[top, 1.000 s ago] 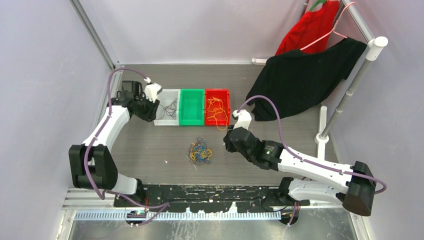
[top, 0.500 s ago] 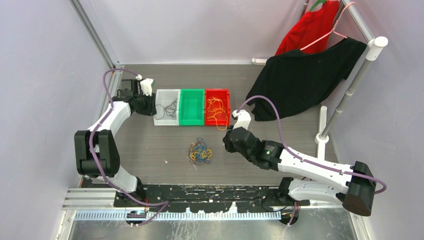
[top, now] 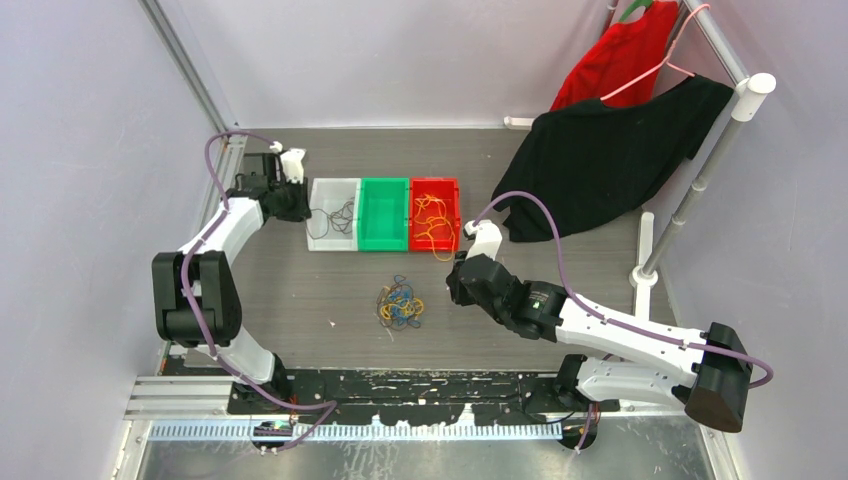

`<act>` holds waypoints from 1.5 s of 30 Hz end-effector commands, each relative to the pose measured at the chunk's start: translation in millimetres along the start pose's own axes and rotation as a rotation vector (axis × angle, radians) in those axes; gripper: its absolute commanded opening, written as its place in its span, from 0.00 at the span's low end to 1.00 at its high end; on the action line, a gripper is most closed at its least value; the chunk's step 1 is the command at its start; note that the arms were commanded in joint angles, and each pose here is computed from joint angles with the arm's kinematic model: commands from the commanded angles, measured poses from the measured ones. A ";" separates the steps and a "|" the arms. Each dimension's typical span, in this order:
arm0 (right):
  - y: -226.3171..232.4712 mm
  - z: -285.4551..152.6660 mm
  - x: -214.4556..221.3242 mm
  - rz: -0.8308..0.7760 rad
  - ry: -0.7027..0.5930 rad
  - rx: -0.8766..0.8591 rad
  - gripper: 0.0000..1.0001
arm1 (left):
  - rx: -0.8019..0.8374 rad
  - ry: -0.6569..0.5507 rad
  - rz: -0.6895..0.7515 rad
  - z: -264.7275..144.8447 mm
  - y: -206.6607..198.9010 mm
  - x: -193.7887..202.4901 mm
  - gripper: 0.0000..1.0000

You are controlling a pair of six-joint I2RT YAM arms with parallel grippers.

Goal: Untangle the cables

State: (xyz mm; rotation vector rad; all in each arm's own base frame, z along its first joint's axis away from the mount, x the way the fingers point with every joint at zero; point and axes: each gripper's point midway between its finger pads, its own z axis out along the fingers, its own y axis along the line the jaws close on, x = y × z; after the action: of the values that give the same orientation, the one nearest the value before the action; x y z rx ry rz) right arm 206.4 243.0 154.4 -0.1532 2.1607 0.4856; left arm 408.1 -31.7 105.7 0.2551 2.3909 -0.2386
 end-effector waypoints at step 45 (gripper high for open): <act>-0.9 -8.8 -22.3 0.034 -0.062 0.013 0.21 | -0.082 -0.113 0.371 71.4 -30.4 -42.1 0.00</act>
State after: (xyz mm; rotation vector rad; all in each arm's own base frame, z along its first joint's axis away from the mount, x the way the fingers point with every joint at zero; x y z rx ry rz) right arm 205.5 238.0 150.9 -0.1553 2.1734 0.4577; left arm 442.0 -91.4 57.4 0.5542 2.3470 -0.1533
